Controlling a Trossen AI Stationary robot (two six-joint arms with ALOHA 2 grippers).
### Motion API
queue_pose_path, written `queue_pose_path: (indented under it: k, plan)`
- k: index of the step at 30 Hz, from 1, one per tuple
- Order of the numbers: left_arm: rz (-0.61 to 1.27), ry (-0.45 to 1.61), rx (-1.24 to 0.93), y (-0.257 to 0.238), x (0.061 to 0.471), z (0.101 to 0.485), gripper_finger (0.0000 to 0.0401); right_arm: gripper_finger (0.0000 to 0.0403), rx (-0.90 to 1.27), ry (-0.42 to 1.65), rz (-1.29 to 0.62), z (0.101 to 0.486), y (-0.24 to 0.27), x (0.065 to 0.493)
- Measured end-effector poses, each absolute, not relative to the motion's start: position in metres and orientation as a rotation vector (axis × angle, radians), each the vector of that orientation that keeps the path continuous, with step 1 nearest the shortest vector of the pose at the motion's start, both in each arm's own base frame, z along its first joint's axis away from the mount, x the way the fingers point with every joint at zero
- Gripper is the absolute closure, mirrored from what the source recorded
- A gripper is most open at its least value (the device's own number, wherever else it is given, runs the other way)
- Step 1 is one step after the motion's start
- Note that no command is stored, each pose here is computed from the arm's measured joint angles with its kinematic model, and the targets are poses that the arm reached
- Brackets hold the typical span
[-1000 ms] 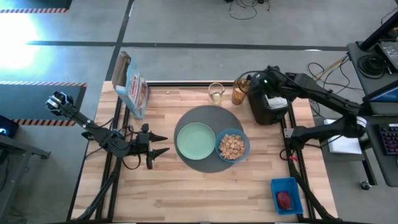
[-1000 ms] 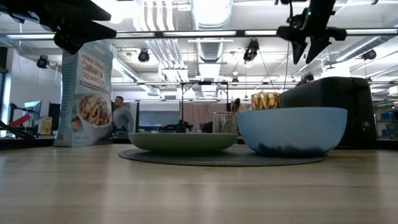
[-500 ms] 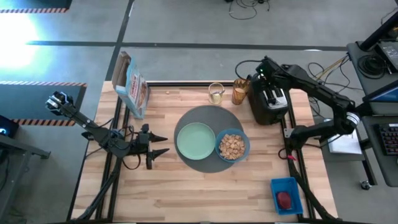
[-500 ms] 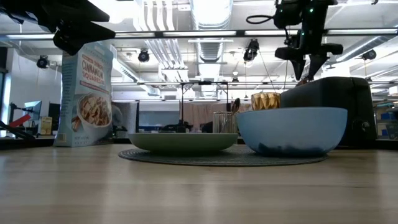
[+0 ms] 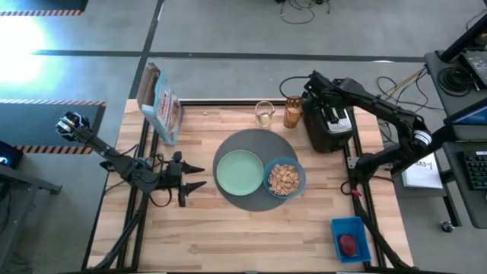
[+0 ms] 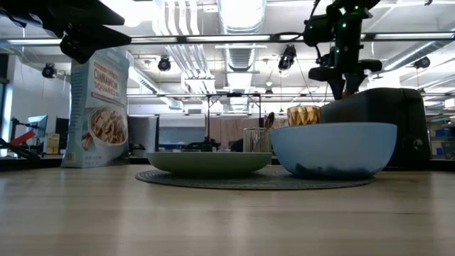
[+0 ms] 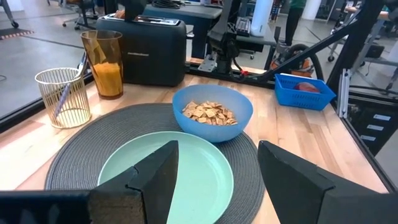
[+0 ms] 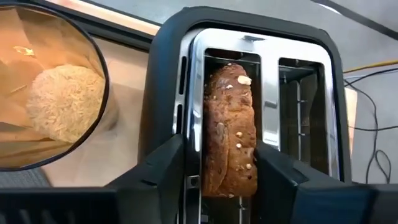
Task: Arrange a breakfast setting
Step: Put the toasted bread from the toaster on the green plate
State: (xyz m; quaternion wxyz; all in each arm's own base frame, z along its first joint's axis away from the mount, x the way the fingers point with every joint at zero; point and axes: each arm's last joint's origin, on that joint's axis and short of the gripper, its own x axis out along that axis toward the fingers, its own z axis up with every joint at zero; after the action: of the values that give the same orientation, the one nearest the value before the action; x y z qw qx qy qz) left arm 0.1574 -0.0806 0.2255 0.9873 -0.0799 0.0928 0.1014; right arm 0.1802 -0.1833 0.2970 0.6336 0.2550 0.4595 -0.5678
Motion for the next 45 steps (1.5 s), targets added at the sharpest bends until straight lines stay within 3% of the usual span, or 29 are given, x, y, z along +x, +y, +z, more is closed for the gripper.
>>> queue_pose_path:
  k: [11, 15, 23, 28, 32, 40, 45]
  plan:
    - [0.205, 0.186, -0.173, -0.080, 0.157, 0.226, 0.0196, 0.0349, 0.573, 0.992, -1.299, 0.312, -0.176, 0.167]
    - [0.205, 0.186, -0.173, -0.080, 0.157, 0.226, 0.0196, 0.0346, 0.579, 0.987, -1.272, 0.314, -0.174, 0.166]
    - [0.206, 0.187, -0.172, -0.080, 0.157, 0.225, 0.0196, 0.0281, 0.582, 1.007, -1.245, 0.309, -0.176, 0.170]
    - [0.206, 0.188, -0.172, -0.080, 0.157, 0.225, 0.0196, 0.0268, 0.577, 1.009, -1.249, 0.309, -0.177, 0.170]
    - [0.206, 0.189, -0.172, -0.080, 0.157, 0.225, 0.0196, 0.0289, 0.581, 1.009, -1.245, 0.309, -0.177, 0.171]
    - [0.206, 0.188, -0.176, -0.080, 0.157, 0.225, 0.0196, 0.0382, 0.561, 1.023, -1.228, 0.309, -0.176, 0.170]
    - [0.205, 0.187, -0.182, -0.080, 0.157, 0.225, 0.0196, 0.0385, 0.552, 0.983, -1.225, 0.321, -0.175, 0.169]
